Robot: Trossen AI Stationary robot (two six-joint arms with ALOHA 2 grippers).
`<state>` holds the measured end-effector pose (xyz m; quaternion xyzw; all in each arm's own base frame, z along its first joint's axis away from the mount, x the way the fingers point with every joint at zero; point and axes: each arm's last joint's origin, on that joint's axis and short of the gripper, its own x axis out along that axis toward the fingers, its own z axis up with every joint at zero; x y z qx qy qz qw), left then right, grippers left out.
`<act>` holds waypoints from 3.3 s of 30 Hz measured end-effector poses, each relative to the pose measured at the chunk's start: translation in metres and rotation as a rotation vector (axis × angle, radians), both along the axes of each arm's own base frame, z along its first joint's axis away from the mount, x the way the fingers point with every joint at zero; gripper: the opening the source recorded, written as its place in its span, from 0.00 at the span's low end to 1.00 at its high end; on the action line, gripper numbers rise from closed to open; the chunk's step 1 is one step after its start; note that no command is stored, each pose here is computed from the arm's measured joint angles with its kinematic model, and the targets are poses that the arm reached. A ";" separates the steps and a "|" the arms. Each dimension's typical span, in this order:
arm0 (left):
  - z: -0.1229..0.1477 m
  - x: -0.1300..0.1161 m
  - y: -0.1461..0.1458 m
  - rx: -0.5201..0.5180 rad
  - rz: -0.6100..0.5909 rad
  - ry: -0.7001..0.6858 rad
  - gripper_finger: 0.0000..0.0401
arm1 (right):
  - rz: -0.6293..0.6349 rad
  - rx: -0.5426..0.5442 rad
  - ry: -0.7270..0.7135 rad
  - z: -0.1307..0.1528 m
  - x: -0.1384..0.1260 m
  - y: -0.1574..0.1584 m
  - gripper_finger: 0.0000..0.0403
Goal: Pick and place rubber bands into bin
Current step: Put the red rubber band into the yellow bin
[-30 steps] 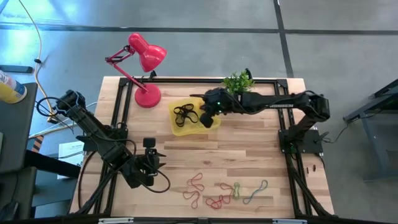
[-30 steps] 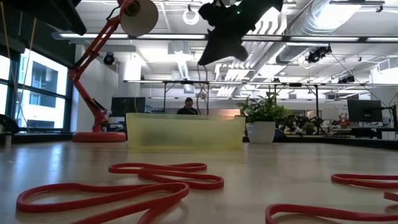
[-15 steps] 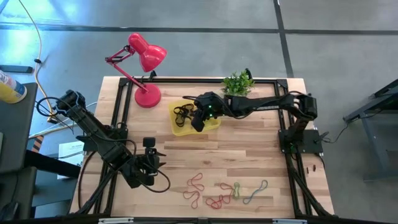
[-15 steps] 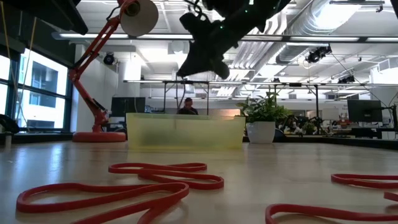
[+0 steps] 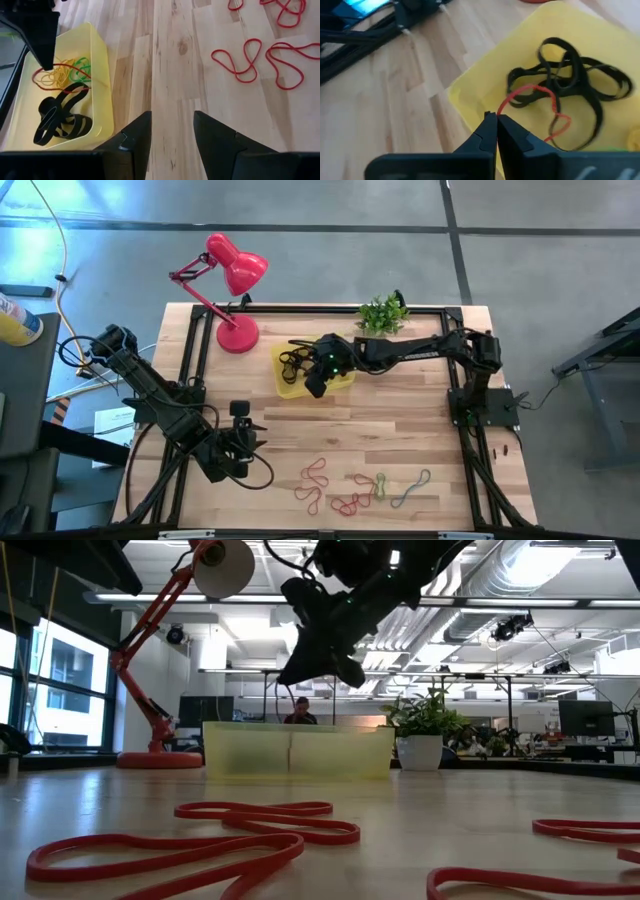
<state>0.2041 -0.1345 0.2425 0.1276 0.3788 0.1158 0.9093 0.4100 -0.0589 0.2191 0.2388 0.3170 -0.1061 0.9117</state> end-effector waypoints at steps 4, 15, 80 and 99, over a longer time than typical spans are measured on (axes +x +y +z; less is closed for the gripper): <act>0.000 0.000 0.000 0.004 0.000 0.004 0.34 | 0.032 0.037 -0.008 0.000 0.001 0.001 0.06; -0.001 -0.001 0.001 0.012 -0.001 0.013 0.34 | 0.059 0.092 -0.009 0.000 0.001 0.005 0.37; -0.087 0.155 -0.008 -0.416 -0.067 0.372 0.34 | 0.065 -0.171 0.366 0.047 -0.221 0.296 0.39; -0.114 0.161 -0.011 -0.446 0.065 0.382 0.34 | 0.083 -0.235 0.366 0.046 -0.222 0.294 0.35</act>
